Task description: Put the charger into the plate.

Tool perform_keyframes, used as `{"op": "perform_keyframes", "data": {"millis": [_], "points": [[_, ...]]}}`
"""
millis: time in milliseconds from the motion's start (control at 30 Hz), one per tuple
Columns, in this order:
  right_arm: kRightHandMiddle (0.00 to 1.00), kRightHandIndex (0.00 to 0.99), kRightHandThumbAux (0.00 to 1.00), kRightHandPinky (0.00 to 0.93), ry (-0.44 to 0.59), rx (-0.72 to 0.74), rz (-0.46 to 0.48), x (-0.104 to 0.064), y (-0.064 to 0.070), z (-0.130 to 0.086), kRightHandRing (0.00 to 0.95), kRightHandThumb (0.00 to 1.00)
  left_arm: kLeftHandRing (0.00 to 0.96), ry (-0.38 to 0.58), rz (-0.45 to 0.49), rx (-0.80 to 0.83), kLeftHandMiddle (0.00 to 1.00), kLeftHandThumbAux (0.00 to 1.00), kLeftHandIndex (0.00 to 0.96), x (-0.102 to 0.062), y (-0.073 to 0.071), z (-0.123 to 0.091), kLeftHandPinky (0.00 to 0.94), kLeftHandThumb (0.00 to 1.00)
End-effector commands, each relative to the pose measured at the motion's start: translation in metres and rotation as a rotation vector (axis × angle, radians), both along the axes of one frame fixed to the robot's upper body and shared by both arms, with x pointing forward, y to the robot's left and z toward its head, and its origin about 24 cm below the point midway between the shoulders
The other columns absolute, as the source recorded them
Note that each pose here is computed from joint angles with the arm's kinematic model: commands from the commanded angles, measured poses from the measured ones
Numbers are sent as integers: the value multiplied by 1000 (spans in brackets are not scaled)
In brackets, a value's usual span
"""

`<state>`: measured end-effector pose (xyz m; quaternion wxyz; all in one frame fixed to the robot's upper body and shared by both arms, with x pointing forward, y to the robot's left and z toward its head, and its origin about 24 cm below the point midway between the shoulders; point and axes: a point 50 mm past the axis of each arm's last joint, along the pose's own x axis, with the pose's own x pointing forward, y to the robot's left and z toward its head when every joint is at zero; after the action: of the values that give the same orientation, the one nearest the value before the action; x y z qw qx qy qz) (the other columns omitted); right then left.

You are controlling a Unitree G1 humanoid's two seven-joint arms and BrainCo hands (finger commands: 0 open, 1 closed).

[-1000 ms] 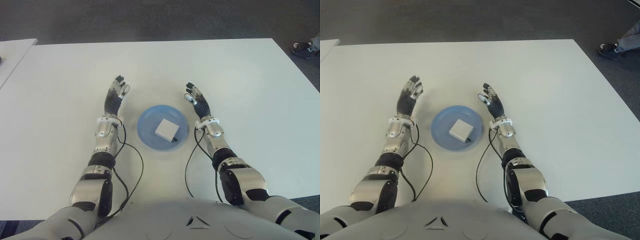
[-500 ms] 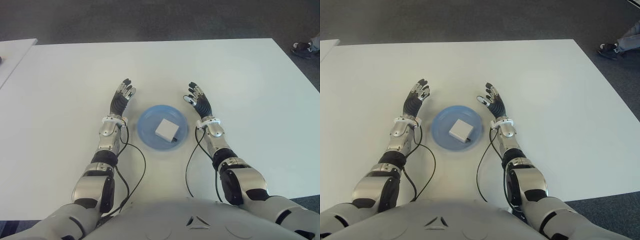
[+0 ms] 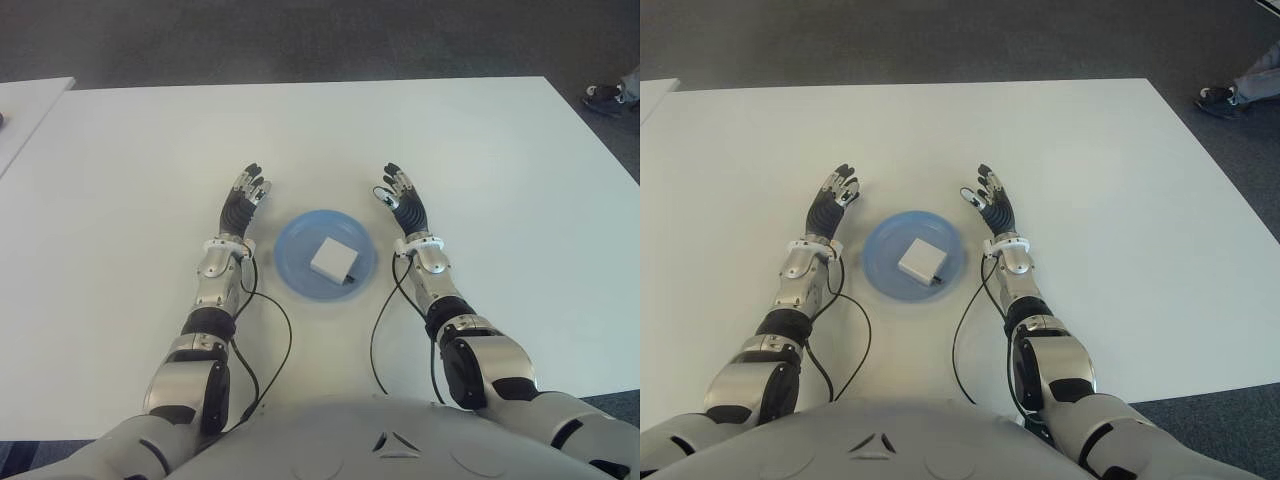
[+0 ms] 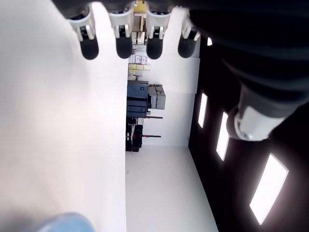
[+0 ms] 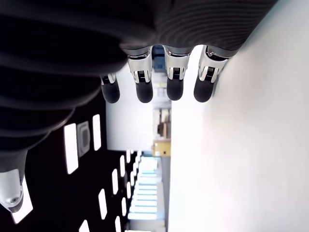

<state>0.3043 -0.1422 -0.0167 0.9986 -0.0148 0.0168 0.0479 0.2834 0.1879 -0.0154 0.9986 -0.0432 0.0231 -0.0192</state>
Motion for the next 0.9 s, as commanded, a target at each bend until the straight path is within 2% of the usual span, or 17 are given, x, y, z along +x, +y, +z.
{"op": "perform_keyframes", "data": {"millis": [33, 467, 900], "points": [[0, 0, 516, 0, 187, -6, -36, -27, -8, -37, 0, 37, 0, 54, 7, 18, 0, 568, 0, -8, 2, -9, 0, 0], [0, 0, 547, 0, 184, -1, -82, -29, -24, -36, 0, 44, 0, 44, -70, 199, 0, 557, 0, -18, -6, -15, 0, 0], [13, 0, 560, 0, 194, 2, -93, -29, -28, -37, 0, 46, 0, 44, -53, 245, 0, 542, 0, -15, -4, -16, 0, 8]]}}
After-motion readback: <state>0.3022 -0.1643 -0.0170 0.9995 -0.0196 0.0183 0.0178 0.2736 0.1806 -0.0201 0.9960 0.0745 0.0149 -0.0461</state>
